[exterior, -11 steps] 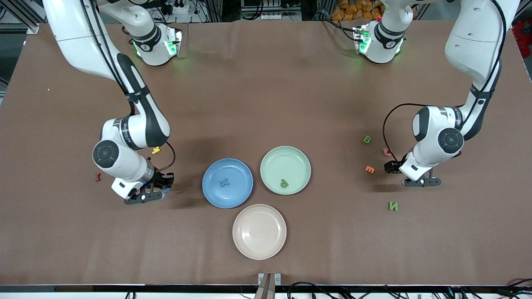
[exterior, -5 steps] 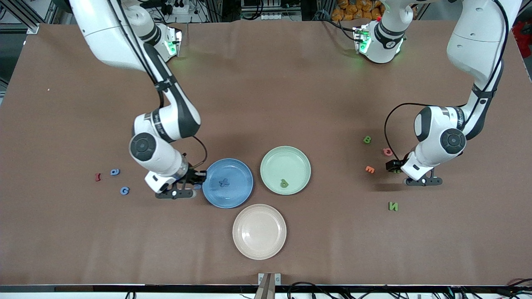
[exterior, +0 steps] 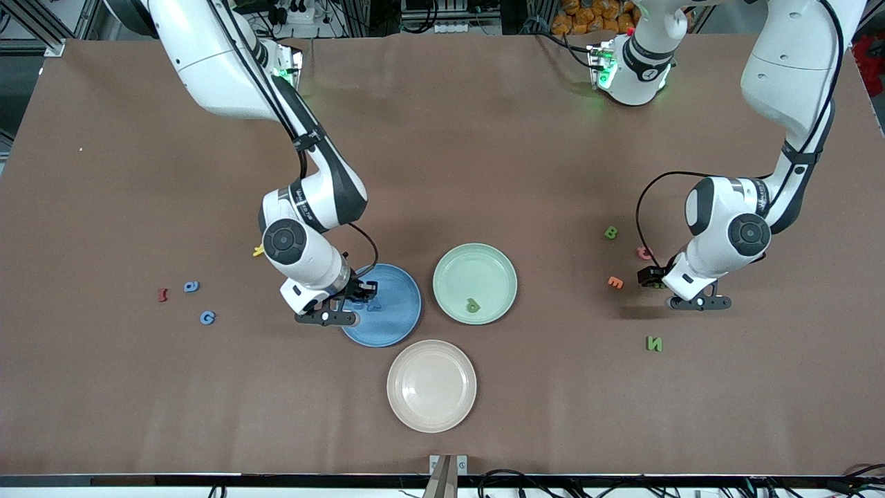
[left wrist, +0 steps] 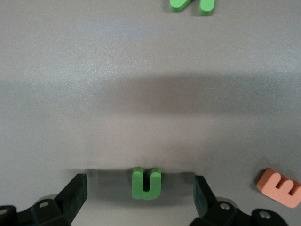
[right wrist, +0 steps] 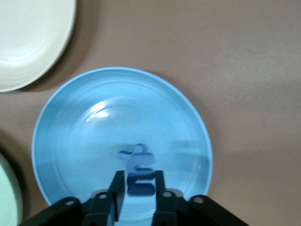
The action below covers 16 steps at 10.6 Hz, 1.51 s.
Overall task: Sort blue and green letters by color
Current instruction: 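Lower the E onto the blue plate while the left gripper grasps the u, then place the u on the green plate while the right gripper reaches blue G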
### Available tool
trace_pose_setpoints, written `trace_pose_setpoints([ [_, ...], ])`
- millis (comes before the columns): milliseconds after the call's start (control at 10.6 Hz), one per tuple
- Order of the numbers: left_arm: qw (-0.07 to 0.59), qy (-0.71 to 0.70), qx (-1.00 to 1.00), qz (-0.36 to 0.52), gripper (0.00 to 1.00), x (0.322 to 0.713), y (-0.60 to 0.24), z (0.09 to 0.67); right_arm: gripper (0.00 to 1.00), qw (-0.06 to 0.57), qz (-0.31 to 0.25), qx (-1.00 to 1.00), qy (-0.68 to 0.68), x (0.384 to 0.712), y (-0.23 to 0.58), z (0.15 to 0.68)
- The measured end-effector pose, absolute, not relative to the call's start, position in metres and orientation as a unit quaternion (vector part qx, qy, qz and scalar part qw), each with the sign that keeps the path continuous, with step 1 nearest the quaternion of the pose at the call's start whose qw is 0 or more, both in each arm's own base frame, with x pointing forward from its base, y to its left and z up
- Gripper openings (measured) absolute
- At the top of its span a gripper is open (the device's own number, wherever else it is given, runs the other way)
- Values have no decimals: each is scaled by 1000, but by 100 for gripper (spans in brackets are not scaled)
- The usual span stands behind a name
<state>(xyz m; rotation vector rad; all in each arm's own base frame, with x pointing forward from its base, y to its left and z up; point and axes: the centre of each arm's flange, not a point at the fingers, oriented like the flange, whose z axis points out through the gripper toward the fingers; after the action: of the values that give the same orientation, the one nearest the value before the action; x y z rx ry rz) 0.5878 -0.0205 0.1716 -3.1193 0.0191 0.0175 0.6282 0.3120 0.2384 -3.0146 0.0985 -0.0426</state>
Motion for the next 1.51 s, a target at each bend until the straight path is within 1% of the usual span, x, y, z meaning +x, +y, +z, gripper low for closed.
trace_pose_setpoints([
  [188,11,6,-1000,4,100,588,-20,172,56,67,-35,-997,21,623,332,243],
  [282,11,6,-1000,4,100,588,-20,171,67,67,-39,-997,19,622,337,244],
  [471,11,6,-1000,4,100,588,-20,171,93,65,-42,-997,22,625,332,246],
  [565,11,6,-1000,4,93,588,-20,171,100,63,-45,-997,21,629,326,246],
  [659,11,6,-1000,4,81,588,-20,171,100,60,-48,-997,6,634,316,247],
  [847,10,7,-1000,-1,53,589,-22,174,100,55,-54,-997,-20,649,284,247],
  [1036,10,7,-1000,-4,27,591,-22,178,100,49,-55,-996,-43,666,241,247],
  [1318,9,8,-1000,-5,27,591,-23,178,100,38,-48,-996,-70,683,180,245],
  [1506,5,-3,-1000,-23,26,601,-31,188,100,15,-45,-995,-89,690,146,244],
])
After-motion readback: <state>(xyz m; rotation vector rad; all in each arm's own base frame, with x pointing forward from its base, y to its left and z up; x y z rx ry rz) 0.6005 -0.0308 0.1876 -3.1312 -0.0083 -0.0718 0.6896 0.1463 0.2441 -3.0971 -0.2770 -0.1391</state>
